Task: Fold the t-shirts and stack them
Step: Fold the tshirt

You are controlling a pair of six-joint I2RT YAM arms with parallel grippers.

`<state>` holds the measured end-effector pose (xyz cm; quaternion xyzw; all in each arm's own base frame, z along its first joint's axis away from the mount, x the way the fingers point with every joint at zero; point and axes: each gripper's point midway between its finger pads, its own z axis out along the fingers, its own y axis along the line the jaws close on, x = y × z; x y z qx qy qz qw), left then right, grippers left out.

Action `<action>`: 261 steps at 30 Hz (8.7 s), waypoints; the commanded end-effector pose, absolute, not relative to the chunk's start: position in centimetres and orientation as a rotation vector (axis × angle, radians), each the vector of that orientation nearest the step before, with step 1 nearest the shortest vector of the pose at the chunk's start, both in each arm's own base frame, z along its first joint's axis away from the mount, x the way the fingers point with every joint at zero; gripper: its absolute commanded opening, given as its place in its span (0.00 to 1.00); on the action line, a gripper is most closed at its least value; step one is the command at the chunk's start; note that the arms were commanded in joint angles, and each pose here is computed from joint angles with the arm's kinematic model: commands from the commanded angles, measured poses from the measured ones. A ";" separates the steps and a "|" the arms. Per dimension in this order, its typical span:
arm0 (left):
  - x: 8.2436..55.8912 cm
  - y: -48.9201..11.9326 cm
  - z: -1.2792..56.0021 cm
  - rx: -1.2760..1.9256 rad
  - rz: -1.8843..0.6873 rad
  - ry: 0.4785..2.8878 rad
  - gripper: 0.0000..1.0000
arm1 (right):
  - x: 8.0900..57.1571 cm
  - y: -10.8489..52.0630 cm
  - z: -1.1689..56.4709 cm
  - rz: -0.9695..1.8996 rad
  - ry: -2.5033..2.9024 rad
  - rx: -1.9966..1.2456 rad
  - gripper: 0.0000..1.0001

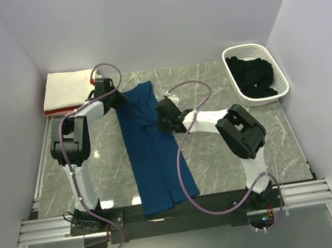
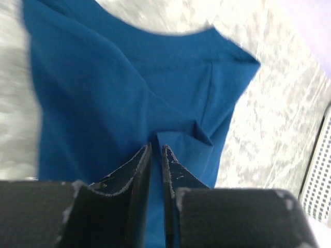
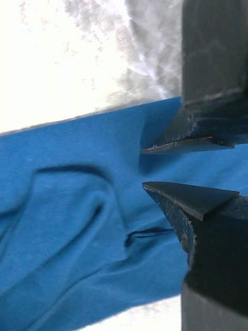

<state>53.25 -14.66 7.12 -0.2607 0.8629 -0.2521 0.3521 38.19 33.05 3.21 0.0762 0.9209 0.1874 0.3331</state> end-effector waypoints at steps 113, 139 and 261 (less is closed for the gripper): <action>5.3 -16.6 1.0 -0.930 -0.340 2.661 0.42 | 8.1 24.1 2.2 1.170 2.799 -0.038 0.43; 11.8 -19.0 9.8 -0.766 -0.752 2.316 0.00 | 12.6 26.7 8.0 1.189 2.636 -0.072 0.03; 41.7 -14.9 14.9 -0.689 -0.638 2.166 0.35 | 42.6 30.8 13.5 0.799 2.431 0.034 0.59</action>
